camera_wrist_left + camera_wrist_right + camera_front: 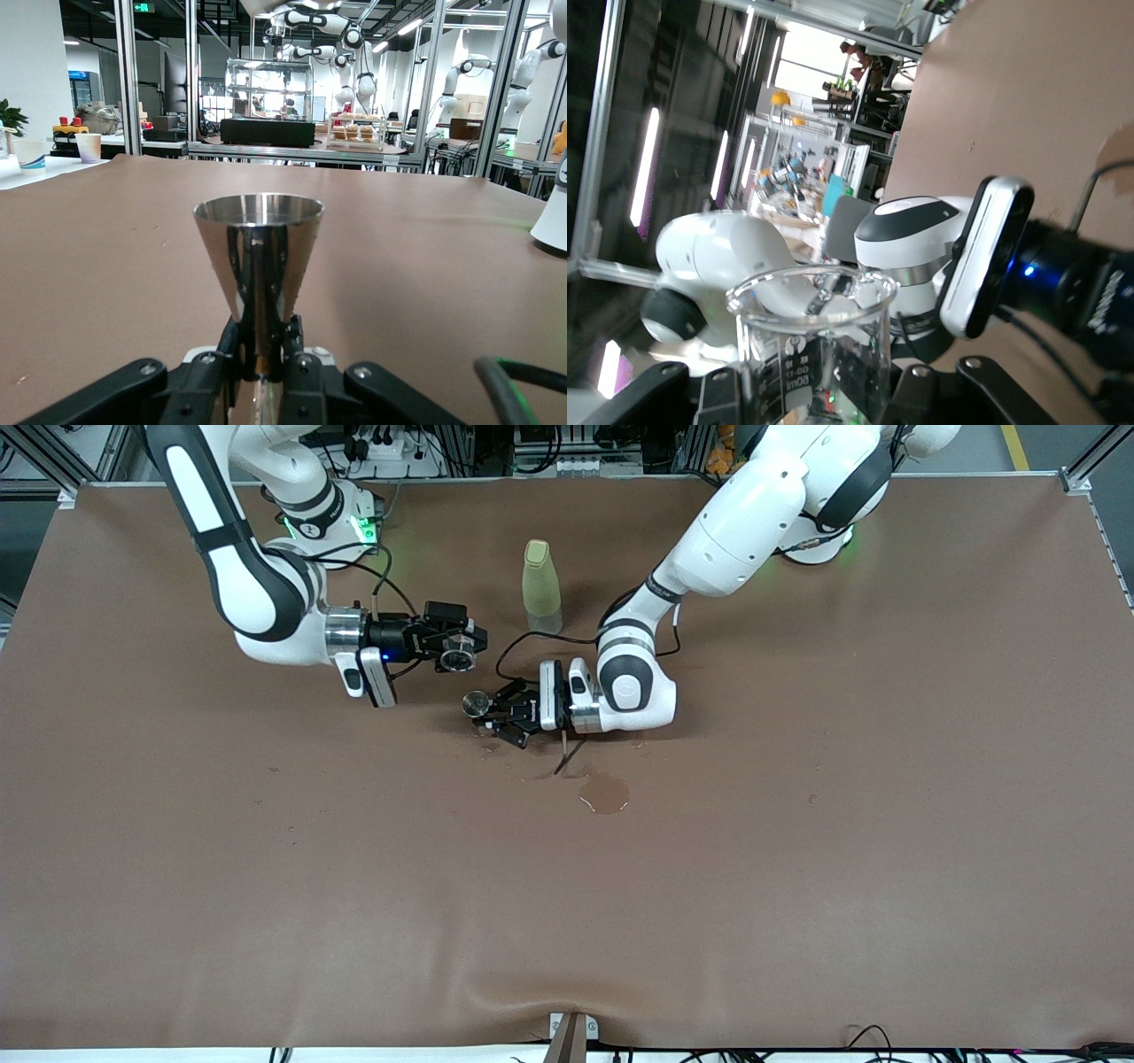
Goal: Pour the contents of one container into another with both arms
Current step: 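Turn the beaker upright and carry it back while the left gripper lowers the jigger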
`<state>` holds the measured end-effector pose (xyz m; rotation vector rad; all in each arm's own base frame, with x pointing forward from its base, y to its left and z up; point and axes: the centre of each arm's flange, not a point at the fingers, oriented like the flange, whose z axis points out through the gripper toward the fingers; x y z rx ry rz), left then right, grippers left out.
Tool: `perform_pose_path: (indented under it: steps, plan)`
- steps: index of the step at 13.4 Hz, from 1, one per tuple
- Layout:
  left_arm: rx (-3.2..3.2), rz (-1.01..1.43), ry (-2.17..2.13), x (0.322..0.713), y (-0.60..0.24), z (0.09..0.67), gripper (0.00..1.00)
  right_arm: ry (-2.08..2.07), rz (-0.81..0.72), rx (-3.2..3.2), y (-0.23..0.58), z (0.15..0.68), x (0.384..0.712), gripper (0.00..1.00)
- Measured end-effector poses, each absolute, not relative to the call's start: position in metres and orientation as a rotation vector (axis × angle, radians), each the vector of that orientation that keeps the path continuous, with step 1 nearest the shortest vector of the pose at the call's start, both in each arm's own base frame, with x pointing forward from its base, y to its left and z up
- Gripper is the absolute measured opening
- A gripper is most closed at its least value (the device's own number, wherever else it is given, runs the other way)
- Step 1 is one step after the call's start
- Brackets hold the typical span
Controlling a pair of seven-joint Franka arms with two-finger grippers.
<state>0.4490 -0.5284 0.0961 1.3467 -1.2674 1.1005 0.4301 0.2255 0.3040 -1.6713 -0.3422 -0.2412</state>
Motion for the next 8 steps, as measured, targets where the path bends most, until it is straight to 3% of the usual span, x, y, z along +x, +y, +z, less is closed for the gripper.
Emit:
perform_pose_path:
  steps: [8]
  plan:
    - [1.34, 1.188, -1.304, 0.505, -0.484, 0.143, 0.21, -1.04, -0.673, -1.797, 0.052, 0.337, 0.507, 0.16]
